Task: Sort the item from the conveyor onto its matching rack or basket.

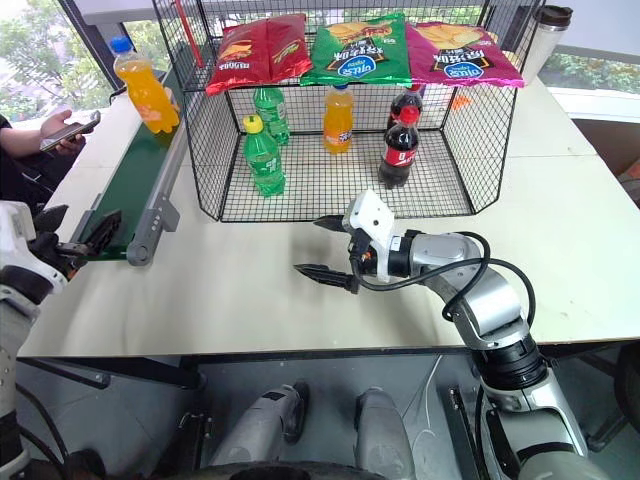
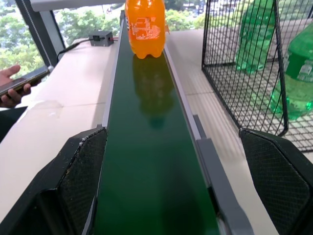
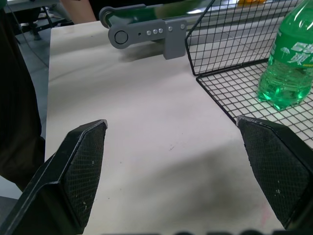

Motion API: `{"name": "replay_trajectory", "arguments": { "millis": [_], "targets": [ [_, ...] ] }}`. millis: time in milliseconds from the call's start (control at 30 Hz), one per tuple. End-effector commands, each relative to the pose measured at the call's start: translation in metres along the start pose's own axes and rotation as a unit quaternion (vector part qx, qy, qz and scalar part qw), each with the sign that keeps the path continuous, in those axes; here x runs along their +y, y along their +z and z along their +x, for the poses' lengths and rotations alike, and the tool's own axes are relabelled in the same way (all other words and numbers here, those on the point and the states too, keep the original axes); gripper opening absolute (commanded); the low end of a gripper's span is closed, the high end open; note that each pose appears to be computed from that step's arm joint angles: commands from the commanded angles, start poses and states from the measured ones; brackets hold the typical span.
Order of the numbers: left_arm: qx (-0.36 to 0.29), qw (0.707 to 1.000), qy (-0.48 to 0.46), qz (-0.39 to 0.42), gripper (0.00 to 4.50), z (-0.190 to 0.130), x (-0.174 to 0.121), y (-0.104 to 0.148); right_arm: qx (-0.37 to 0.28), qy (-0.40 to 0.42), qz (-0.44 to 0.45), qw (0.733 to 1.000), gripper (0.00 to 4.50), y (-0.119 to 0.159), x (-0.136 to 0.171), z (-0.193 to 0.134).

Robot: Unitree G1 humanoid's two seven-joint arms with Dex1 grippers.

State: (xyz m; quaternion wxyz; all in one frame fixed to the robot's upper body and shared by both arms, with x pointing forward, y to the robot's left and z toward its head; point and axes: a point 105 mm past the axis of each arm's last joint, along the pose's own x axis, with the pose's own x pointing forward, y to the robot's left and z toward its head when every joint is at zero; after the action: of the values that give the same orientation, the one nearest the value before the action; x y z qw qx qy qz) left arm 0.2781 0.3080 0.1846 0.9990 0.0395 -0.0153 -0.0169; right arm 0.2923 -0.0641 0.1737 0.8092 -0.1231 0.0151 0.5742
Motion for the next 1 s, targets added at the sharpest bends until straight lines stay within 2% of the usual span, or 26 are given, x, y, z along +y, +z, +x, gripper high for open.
{"name": "replay_trajectory", "arguments": {
  "millis": [33,300,1000],
  "targets": [
    [-0.019,1.000,0.019,0.013,4.50,-0.005,0.012,0.012,-0.030,0.019,-0.036,0.999,4.40,0.023,0.006,0.000],
    [-0.015,1.000,0.020,0.004,4.50,-0.001,0.008,0.003,-0.032,0.029,-0.042,0.998,4.40,0.027,0.010,0.000],
    [-0.024,0.999,0.034,-0.001,4.50,0.011,0.006,0.002,-0.022,0.019,-0.040,0.999,4.40,0.023,0.007,0.000]
  ]
}}
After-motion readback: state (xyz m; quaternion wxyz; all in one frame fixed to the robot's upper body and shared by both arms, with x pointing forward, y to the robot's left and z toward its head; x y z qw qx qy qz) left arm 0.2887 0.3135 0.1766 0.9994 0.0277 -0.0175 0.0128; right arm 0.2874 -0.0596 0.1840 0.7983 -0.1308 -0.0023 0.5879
